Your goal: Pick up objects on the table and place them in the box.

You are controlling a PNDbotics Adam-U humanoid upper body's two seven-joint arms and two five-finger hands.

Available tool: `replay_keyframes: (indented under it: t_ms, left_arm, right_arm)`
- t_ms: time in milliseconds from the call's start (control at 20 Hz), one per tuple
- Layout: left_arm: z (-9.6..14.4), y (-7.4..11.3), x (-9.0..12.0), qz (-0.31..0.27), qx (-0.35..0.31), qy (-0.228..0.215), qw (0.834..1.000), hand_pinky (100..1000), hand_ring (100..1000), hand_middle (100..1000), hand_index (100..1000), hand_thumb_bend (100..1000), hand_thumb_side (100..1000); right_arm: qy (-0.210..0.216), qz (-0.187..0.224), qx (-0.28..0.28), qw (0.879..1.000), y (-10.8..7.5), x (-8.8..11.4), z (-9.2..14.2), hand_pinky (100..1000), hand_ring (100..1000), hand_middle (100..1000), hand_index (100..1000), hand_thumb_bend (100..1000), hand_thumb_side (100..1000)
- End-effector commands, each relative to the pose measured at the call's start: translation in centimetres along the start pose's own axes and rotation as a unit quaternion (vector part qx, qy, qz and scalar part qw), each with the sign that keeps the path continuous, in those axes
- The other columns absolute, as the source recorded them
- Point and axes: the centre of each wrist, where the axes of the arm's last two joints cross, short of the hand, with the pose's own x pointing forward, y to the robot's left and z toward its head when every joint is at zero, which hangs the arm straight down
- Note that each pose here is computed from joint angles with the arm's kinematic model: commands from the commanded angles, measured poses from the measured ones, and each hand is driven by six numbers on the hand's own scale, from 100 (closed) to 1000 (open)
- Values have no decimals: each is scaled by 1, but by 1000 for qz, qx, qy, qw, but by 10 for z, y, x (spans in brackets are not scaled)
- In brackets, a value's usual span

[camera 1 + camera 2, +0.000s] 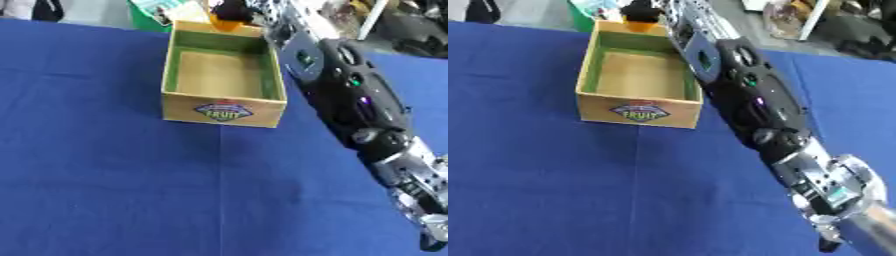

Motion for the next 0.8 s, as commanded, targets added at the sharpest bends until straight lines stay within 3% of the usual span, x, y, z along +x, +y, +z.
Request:
replay_keyframes:
  t_ms: [50,500,800]
  left_arm:
    - [-4,-3,7,6,-10,-14,1000,469,379,413,653,100,811]
    - [-5,-4,7,9,-12,-15,1000,469,379,414,653,100,811]
    - [-5,-4,7,9,-13,-15,1000,470,379,414,653,100,800]
  right_arm:
    - [11,-2,-16,1000,1,-1,-8,660,683,384,550,100,612]
    - [60,37,-16,997,36,-14,-18,662,695,395,563,100,636]
    - [63,55,2,996,47,-17,-20,685,731,438,662,100,642]
